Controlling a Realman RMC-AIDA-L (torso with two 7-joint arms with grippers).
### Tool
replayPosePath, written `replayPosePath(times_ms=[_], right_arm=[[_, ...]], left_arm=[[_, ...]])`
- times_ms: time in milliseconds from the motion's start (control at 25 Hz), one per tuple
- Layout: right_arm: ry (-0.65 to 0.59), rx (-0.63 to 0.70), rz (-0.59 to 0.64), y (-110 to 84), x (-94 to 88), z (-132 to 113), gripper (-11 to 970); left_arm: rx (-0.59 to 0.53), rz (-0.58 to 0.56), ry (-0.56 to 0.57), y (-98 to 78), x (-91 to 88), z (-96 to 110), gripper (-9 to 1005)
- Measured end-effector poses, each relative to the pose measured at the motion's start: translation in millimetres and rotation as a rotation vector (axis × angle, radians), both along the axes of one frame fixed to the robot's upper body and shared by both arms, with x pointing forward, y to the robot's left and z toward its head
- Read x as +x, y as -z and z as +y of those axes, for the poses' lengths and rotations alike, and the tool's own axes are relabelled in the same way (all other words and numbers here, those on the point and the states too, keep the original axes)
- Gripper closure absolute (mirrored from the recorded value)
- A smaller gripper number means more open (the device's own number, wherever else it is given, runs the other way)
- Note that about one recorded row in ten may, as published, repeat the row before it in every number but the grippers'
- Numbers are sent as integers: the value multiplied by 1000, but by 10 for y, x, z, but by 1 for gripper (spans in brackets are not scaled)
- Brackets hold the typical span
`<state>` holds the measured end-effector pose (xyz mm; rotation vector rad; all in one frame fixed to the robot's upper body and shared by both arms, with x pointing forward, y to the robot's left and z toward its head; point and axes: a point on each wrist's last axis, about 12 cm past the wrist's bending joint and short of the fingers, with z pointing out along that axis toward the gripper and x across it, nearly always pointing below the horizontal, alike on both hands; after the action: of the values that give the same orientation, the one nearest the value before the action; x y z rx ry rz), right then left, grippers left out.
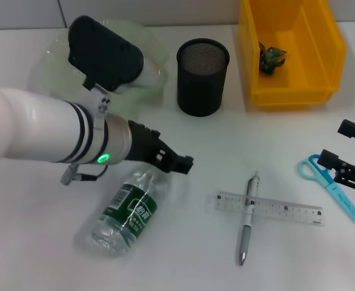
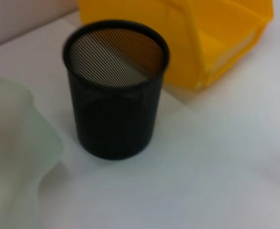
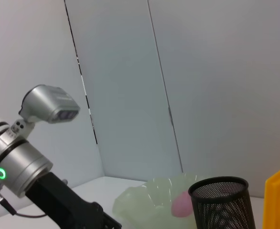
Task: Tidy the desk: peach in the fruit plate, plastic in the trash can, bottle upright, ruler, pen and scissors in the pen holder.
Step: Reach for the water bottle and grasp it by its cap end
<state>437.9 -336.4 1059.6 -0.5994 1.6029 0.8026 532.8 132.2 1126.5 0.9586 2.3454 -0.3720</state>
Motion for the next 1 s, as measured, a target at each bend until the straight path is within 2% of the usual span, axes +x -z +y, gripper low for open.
replayPosePath(times_ms=[1000], right_arm=[[-3, 16, 7, 9, -11, 10, 132]], left_arm=[[45, 40, 25, 275, 91, -76, 189]])
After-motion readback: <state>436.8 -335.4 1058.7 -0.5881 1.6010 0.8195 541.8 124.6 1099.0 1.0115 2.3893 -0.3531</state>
